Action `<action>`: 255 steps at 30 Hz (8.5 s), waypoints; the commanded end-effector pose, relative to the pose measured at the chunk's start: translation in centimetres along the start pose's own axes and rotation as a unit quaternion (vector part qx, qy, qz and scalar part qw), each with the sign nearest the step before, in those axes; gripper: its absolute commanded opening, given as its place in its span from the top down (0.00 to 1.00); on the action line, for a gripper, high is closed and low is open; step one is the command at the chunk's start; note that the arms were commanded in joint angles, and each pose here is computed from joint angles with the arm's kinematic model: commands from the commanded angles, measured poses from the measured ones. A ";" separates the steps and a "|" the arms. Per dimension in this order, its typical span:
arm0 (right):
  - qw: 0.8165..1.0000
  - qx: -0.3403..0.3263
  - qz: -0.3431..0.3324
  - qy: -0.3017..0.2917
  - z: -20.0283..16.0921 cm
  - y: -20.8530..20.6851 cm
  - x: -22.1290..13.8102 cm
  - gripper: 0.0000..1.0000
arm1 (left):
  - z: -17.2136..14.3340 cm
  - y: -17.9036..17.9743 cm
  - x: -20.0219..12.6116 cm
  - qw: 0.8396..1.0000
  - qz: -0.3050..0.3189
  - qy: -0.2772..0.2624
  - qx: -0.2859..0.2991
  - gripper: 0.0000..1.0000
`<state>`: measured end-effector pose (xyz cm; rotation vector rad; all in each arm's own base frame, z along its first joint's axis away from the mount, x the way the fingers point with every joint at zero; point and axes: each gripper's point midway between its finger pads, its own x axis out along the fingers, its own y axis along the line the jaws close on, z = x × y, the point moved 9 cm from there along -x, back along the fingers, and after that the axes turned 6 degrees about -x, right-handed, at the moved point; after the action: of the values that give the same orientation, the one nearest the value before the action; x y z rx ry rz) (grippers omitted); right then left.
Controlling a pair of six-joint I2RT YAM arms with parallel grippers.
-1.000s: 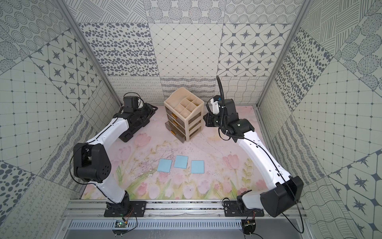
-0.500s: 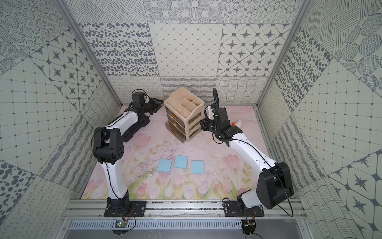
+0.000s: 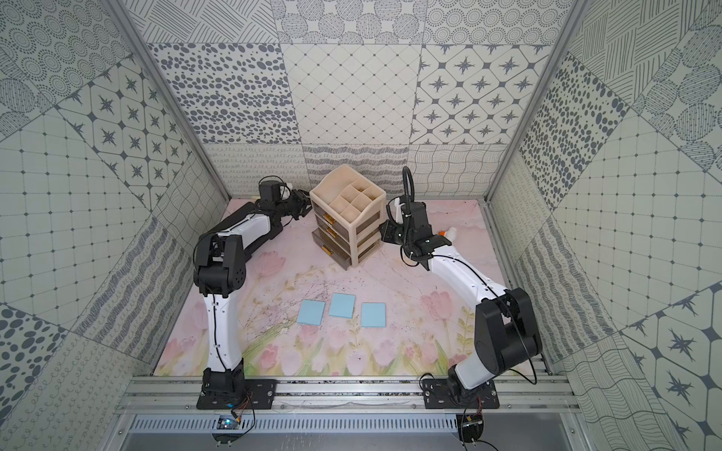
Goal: Please put the sticky notes in the drawer by color
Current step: Close the drawer in the storage box, then adjust the storage box at the center of the board, then open the drawer in the storage box.
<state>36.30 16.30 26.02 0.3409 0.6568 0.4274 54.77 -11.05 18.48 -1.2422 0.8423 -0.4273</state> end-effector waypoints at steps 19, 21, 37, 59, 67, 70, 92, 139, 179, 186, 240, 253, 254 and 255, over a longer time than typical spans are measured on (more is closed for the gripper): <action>0.999 -0.003 0.031 -0.012 2.0 -1.2 3.3 0.74 | -5.2 -1.4 -4.0 0.996 -0.034 0.050 0.063 0.56; 1.000 -0.001 0.029 -0.012 1.9 -1.4 3.2 0.74 | -4.8 -2.0 -3.3 0.995 -0.049 0.064 0.063 0.56; 0.999 0.005 0.031 -0.003 2.3 -2.7 4.8 0.73 | -8.0 -2.0 -3.0 0.985 -0.075 0.133 0.076 0.56; 1.000 -0.002 0.011 -0.007 3.0 -3.4 3.8 0.71 | -14.8 -1.8 -8.1 0.986 0.014 0.134 0.096 0.54; 0.997 0.024 -0.033 -0.071 2.6 -5.2 -3.5 0.66 | -14.8 -0.8 -12.4 0.989 0.090 0.085 0.085 0.44; 0.996 0.040 -0.012 -0.073 0.8 -4.5 -5.5 0.56 | -15.7 -0.7 -13.7 0.982 0.138 0.082 0.099 0.43; 0.986 -0.070 0.053 -0.138 7.3 3.8 -9.7 0.48 | -29.9 5.5 -14.0 0.997 0.059 0.053 0.011 0.55; 0.990 -0.058 0.078 -0.100 9.7 2.4 -0.8 0.47 | -33.4 4.3 -5.3 0.993 -0.071 -0.055 0.082 0.57; 0.993 -0.038 0.078 -0.079 8.7 1.6 1.2 0.47 | -33.1 7.4 -4.1 0.992 -0.009 -0.113 0.063 0.64; 0.993 -0.040 0.074 -0.079 8.6 1.5 1.2 0.47 | -33.0 7.6 -4.0 0.992 -0.026 -0.110 0.060 0.64; 0.991 -0.035 0.106 -0.077 8.0 1.6 2.1 0.47 | -31.3 6.3 -3.2 0.992 -0.055 -0.113 0.034 0.89; 0.991 -0.032 0.104 -0.075 7.9 1.5 2.4 0.47 | -32.0 7.0 -4.7 0.993 -0.050 -0.102 0.018 0.93; 0.991 -0.031 0.103 -0.076 8.0 1.5 2.4 0.47 | -32.2 7.0 -4.9 0.994 -0.050 -0.100 0.018 0.93; 0.991 -0.032 0.103 -0.076 8.0 1.5 2.5 0.47 | -32.4 7.0 -5.1 0.994 -0.049 -0.098 0.018 0.93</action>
<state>42.38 16.81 34.95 0.3568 0.3272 0.6235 26.72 -26.59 10.02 -1.2945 0.6314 -0.3542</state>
